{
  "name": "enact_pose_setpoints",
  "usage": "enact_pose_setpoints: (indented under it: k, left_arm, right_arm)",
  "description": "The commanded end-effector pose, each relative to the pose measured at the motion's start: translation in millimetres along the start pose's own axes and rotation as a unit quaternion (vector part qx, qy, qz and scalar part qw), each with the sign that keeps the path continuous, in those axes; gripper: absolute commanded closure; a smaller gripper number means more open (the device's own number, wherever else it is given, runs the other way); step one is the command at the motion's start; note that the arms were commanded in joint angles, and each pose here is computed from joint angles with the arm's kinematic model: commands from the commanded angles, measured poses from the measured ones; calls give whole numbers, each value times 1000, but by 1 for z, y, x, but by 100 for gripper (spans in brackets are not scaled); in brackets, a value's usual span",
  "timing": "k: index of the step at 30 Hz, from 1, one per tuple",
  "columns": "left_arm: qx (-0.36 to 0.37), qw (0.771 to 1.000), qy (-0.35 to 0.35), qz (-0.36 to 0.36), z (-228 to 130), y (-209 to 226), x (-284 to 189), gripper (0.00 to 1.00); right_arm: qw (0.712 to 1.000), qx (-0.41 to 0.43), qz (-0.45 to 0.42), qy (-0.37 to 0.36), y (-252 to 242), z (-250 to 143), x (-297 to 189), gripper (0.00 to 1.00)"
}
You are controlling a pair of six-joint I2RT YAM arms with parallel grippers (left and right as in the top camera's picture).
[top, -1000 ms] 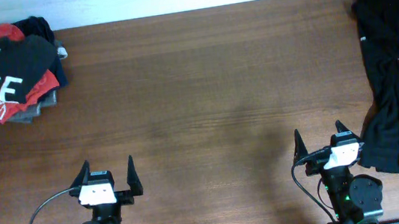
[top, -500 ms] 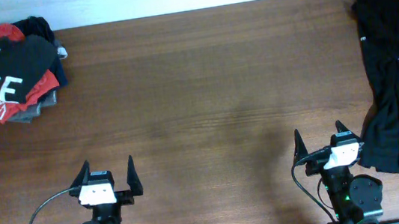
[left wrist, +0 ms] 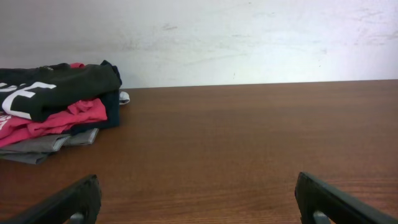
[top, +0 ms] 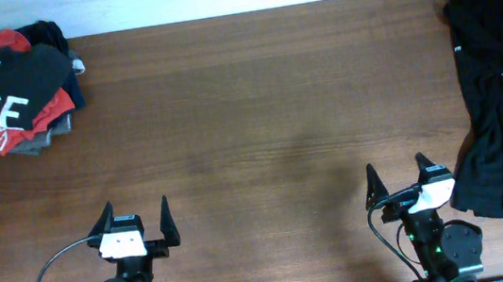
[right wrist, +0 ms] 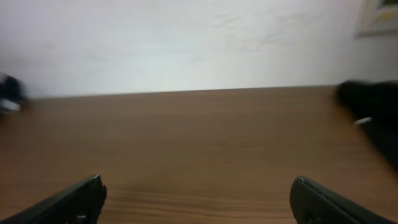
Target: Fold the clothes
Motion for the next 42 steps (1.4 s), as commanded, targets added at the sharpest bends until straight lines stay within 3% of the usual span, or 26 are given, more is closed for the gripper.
enact_pose_setpoints:
  k: [1, 7, 13, 18, 19, 25, 29, 32, 35, 42]
  left_arm:
    - [10, 1000, 0, -11, 0, -2, -1, 1]
    - [10, 1000, 0, -11, 0, -2, -1, 1]
    - [10, 1000, 0, -11, 0, -2, -1, 1]
    - [10, 1000, 0, -11, 0, -2, -1, 1]
    - [10, 1000, 0, -11, 0, -2, -1, 1]
    - [10, 1000, 0, -11, 0, -2, -1, 1]
    - [10, 1000, 0, -11, 0, -2, -1, 1]
    - [10, 1000, 0, -11, 0, -2, -1, 1]
    - [10, 1000, 0, -11, 0, -2, -1, 1]
    - [10, 1000, 0, -11, 0, -2, -1, 1]
  right_arm:
    - [986, 149, 74, 7, 13, 1, -1, 1]
    - [962, 260, 81, 2, 14, 6, -1, 1]
    - [960, 263, 96, -9, 17, 11, -2, 1]
    - [974, 160, 113, -113, 18, 49, -10, 1]
    - [978, 139, 82, -134, 14, 63, -13, 1]
    - [986, 83, 19, -142, 6, 102, -12, 1]
    - [993, 50, -17, -102, 0, 128, 8, 1]
    - [993, 54, -103, -34, -17, 146, 33, 1]
    - [981, 52, -182, 47, -41, 167, 72, 1]
    - [940, 51, -265, 211, -119, 189, 155, 1]
Point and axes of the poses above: each gripper's point midway between its finger pads, its own x axis out along the fingers, its own y axis along the line the jaws close on, z = x × y, the point moved 8 cm from there along -x, back along the fingers, and after that the axes turned 3 degrees about -x, right-handed, at the moved point
